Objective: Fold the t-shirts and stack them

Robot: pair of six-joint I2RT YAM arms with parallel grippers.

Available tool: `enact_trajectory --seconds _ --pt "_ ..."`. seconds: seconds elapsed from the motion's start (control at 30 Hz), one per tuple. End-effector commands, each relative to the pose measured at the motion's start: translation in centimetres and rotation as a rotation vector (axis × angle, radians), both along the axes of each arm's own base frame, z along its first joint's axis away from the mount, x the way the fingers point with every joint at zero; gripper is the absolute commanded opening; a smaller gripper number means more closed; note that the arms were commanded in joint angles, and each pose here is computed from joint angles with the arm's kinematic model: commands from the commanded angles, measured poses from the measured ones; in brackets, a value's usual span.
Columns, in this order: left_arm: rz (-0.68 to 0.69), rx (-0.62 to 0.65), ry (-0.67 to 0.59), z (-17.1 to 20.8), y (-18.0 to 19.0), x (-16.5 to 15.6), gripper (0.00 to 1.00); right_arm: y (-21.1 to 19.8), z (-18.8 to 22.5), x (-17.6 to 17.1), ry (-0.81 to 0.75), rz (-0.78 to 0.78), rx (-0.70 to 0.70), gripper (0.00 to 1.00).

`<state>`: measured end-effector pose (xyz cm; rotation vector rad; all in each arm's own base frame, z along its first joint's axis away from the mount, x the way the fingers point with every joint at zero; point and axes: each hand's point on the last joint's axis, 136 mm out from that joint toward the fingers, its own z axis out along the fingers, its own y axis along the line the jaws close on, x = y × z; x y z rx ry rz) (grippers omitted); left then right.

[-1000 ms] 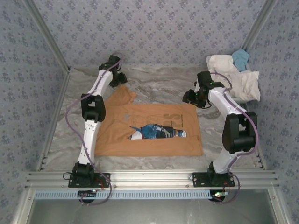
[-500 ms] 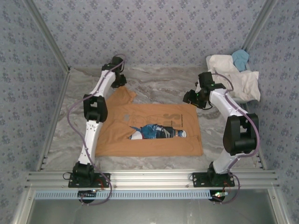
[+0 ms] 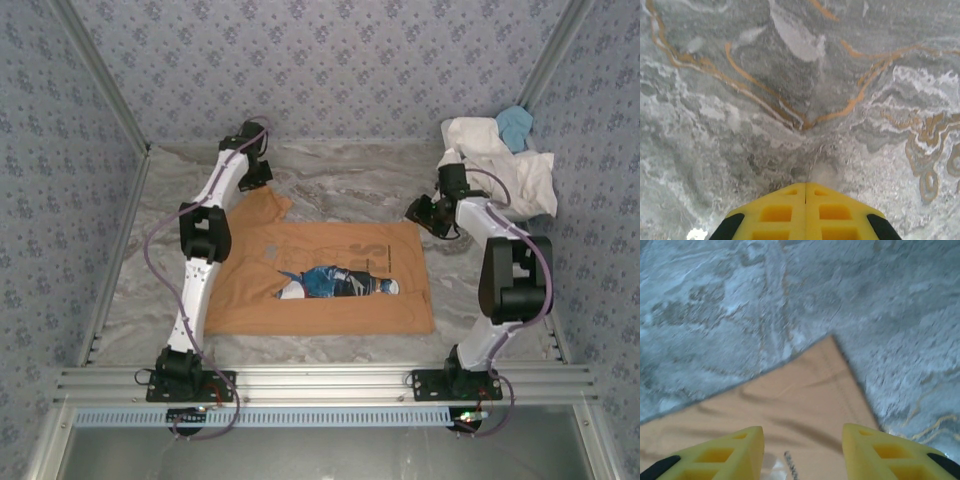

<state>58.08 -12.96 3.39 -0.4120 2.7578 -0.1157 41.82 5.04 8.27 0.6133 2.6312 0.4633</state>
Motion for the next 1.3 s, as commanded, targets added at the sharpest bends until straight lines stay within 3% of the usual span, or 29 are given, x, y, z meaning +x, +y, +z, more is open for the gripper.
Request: enact_trajectory --seconds 0.0,0.3,0.6,0.97,1.03,1.13,1.27 --pt "-0.006 -0.055 -0.035 5.3 -1.0 -0.9 0.00 -1.5 -0.6 1.0 0.044 0.007 -0.128 0.46" --pt "-0.014 -0.090 -0.026 6.2 -0.9 -1.3 0.00 -1.6 -3.9 1.8 0.154 0.073 -0.237 0.42" --pt "-0.019 -0.113 -0.043 7.6 -0.8 -1.3 0.00 -0.1 -5.5 2.4 0.198 0.103 -0.236 0.40" --pt "0.003 -0.066 -0.036 6.4 0.2 -1.0 0.00 0.0 -6.5 2.2 0.279 0.123 -0.280 0.33" --pt "0.001 -0.060 -0.040 5.9 0.2 -0.7 0.07 0.1 -6.7 2.1 0.289 0.130 -0.282 0.29" --pt "-0.005 -0.042 -0.051 5.2 0.4 -0.2 0.26 0.4 -6.5 2.2 0.275 0.138 -0.288 0.21" --pt "-0.017 -0.006 -0.057 4.3 0.9 0.2 0.32 0.9 -6.1 2.5 0.254 0.156 -0.299 0.08"
